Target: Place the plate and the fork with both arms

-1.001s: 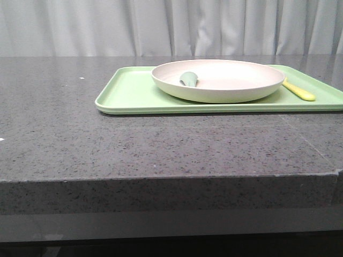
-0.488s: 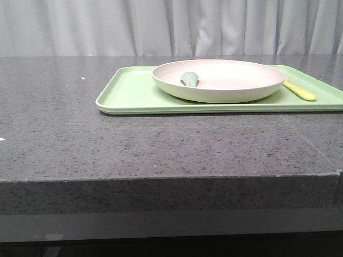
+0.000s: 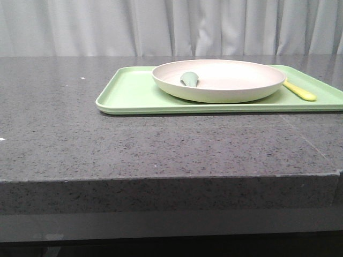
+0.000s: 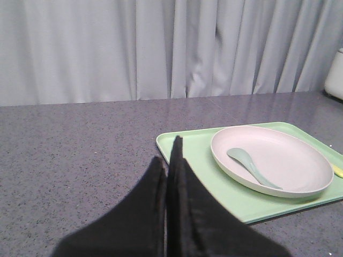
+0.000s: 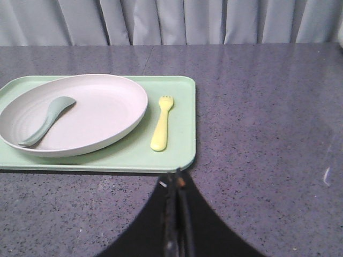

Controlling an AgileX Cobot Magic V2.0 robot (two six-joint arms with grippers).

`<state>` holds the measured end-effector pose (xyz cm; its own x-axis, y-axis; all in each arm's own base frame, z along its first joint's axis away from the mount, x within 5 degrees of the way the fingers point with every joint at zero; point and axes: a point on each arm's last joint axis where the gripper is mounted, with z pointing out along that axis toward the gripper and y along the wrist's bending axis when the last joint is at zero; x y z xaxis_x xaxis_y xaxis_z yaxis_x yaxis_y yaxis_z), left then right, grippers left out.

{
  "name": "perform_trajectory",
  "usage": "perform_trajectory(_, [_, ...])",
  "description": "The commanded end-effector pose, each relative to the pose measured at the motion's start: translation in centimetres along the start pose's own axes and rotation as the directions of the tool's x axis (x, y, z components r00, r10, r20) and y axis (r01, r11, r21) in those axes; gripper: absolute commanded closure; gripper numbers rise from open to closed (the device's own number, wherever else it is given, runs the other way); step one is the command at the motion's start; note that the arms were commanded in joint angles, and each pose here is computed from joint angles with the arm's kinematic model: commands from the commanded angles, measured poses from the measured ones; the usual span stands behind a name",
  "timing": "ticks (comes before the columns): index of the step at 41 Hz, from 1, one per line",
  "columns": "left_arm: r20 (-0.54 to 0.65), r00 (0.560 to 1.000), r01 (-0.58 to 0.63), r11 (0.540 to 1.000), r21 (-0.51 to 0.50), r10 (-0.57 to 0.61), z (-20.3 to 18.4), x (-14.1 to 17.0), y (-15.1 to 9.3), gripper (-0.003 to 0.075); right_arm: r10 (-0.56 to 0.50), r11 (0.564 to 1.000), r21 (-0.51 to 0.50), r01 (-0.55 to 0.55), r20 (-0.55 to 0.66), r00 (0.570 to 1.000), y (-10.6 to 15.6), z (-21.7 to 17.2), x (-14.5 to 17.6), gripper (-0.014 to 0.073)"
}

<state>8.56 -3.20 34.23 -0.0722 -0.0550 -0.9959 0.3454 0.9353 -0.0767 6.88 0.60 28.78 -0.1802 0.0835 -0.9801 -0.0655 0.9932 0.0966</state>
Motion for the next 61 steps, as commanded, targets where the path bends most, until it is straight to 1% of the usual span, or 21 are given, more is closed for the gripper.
perform_trajectory(1, [0.106,0.994,0.013,1.0,0.027,-0.016,-0.2,-1.7,-0.3,0.0738,-0.023,1.0,0.001,0.023,0.102,0.995,0.1,-0.2,-1.5,0.0709])
perform_trajectory(6, [0.101,0.995,0.009,1.0,0.018,-0.011,-0.4,-1.1,-0.2,0.0738,-0.023,1.0,0.001,0.023,0.102,0.995,0.1,-0.2,-1.5,0.0709])
perform_trajectory(10, [0.107,0.994,0.032,0.999,-0.017,-0.03,-1.2,0.2,0.3,0.0738,-0.023,1.0,0.001,0.023,0.102,0.995,0.1,-0.2,-1.5,0.0709])
perform_trajectory(15, [0.132,0.99,0.065,0.993,-0.103,-0.051,-2.6,2.7,1.0,0.0738,-0.023,1.0,0.001,0.023,0.102,0.995,0.1,-0.2,-1.5,0.0709])
perform_trajectory(21, [0.154,0.985,0.107,0.967,-0.231,-0.072,-3.6,6.3,1.9,0.0738,-0.023,1.0,0.001,0.023,0.102,0.995,0.1,-0.2,-1.5,0.0709])
perform_trajectory(27, [0.17,0.982,0.127,0.942,-0.312,-0.077,-4.2,9.6,2.4,0.0738,-0.023,1.0,0.001,0.023,0.102,0.995,0.1,-0.2,-1.5,0.0709])
perform_trajectory(29, [0.175,0.982,0.128,0.938,-0.322,-0.074,-4.3,10.5,2.4,0.0738,-0.023,1.0,0.001,0.023,0.102,0.995,0.1,-0.2,-1.5,0.0709])
perform_trajectory(34, [0.143,0.986,0.13,0.93,-0.345,-0.085,-3.8,12.2,2.8,0.0738,-0.023,1.0,0.001,0.023,0.102,0.995,0.1,-0.2,-1.5,0.0709])
perform_trajectory(39, [0.139,0.986,0.13,0.929,-0.347,-0.086,-3.4,13.7,3.1,0.0738,-0.023,1.0,0.001,0.023,0.102,0.995,0.1,-0.2,-1.5,0.0709])
perform_trajectory(41, [0.12,0.988,0.131,0.927,-0.351,-0.094,-3.4,14.0,3.1,0.0738,-0.023,1.0,0.001,0.023,0.102,0.995,0.1,-0.2,-1.5,0.0709])
perform_trajectory(61, [0.131,0.987,0.13,0.928,-0.348,-0.09,-3.4,13.8,3.1,0.0738,-0.023,1.0,0.001,0.023,0.102,0.995,0.1,-0.2,-1.5,0.0709])
